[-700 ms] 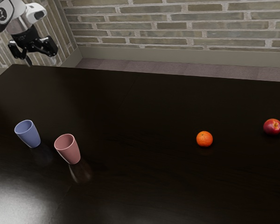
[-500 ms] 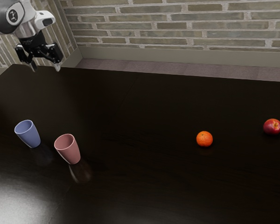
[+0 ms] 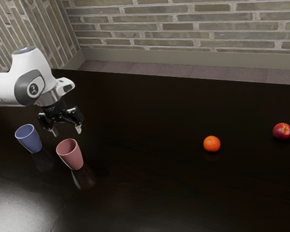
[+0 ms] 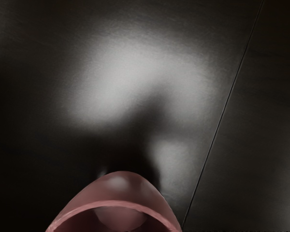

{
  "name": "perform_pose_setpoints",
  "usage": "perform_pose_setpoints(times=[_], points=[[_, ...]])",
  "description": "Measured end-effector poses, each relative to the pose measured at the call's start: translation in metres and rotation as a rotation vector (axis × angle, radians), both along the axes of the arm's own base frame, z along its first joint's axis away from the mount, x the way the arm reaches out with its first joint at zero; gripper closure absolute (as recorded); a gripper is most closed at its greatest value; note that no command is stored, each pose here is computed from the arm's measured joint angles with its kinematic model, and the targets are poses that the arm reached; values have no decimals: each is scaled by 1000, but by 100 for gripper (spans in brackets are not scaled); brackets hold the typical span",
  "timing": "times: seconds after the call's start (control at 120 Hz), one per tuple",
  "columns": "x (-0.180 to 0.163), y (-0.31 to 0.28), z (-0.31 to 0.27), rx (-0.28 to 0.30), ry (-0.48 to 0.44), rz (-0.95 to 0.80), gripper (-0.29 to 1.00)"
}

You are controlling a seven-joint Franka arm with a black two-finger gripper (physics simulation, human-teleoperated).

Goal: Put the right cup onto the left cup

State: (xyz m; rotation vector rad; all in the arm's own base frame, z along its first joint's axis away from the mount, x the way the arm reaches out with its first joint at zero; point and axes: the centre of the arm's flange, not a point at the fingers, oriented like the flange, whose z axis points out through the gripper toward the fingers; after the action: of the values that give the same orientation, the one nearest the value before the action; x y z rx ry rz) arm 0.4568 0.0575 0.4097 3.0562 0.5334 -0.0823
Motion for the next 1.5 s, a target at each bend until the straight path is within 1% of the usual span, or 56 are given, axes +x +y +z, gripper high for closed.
perform_pose_setpoints(times=[0.1, 0.2, 0.308, 0.542, 0.692, 0.767, 0.883, 1.083, 1.167, 1.308, 1.5], points=[[-6, -1, -8, -4, 3, 31, 2], [-2, -5, -21, 3, 14, 49, 2], [0, -12, -19, 4, -3, 57, 2], [-25, -18, -28, -10, 5, 87, 2], [-21, -18, -39, -3, 0, 108, 2], [-19, -18, -41, -1, -10, 119, 4], [-15, -18, -41, 2, -36, 132, 17], [-14, -17, -49, 4, -43, 156, 51], [-15, -17, -52, 5, -41, 165, 62], [-15, -16, -57, 6, -34, 180, 71], [-16, -16, -62, 9, -23, 198, 76]])
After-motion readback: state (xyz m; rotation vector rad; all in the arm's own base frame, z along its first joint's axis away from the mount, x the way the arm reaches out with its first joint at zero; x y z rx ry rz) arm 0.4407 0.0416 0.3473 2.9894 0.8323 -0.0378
